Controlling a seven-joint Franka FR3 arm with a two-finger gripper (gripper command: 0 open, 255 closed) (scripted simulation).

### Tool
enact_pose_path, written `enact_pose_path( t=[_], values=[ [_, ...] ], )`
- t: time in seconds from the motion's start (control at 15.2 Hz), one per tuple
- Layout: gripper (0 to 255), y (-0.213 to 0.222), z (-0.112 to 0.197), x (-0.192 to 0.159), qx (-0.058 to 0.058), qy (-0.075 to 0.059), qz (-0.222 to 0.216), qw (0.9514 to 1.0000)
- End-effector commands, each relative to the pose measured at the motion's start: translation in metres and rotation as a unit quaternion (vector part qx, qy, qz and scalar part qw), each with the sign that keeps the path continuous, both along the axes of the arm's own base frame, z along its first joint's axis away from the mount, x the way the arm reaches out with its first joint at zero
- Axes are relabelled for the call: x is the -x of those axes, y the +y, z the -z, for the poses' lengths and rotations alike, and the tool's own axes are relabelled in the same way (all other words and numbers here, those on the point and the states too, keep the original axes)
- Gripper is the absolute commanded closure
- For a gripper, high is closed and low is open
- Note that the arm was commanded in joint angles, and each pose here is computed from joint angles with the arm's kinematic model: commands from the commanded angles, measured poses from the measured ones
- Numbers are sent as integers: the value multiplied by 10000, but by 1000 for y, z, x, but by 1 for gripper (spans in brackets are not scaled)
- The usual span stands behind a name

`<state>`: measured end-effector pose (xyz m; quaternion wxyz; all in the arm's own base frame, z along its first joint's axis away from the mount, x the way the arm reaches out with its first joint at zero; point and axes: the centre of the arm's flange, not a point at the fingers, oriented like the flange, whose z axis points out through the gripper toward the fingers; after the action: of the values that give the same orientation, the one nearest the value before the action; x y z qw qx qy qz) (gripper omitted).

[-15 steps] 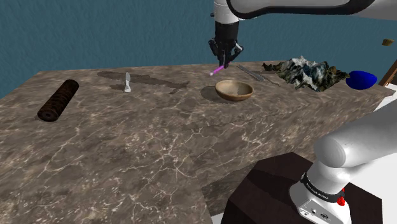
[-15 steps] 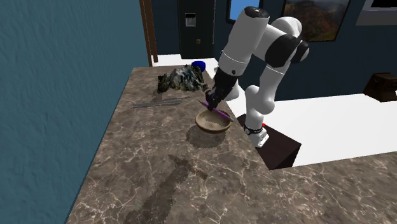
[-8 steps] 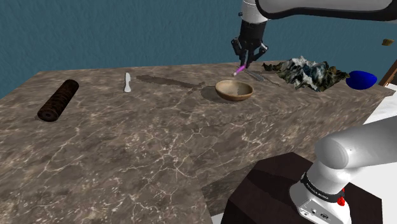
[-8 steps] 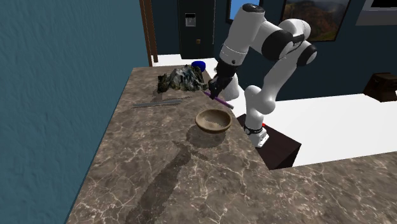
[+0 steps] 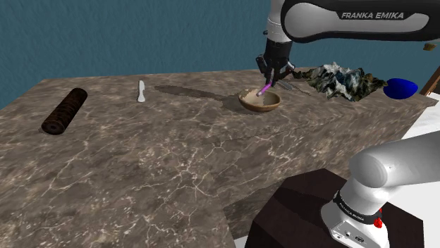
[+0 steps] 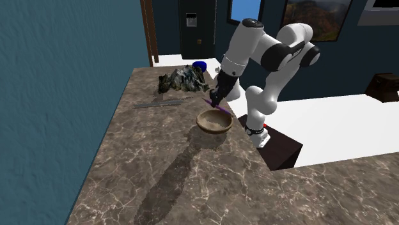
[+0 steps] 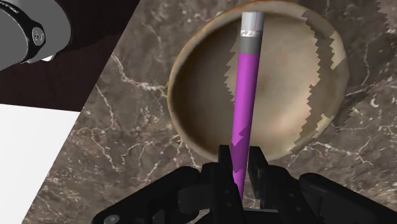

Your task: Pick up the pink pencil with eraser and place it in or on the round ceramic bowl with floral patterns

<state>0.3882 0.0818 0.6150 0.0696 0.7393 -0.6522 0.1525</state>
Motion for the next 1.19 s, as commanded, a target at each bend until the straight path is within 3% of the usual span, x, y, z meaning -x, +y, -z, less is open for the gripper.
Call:
enact_pose_path(
  t=[0.0,0.4,0.86,0.92,1.12],
  values=[
    [255,-1,10,0,0,-3,0,10000],
    [255,-1,40,0,0,-3,0,10000],
    [255,-1,40,0,0,-3,0,10000],
    [0,-1,40,0,0,-3,0,10000],
    [0,-1,40,0,0,-3,0,10000]
  ],
)
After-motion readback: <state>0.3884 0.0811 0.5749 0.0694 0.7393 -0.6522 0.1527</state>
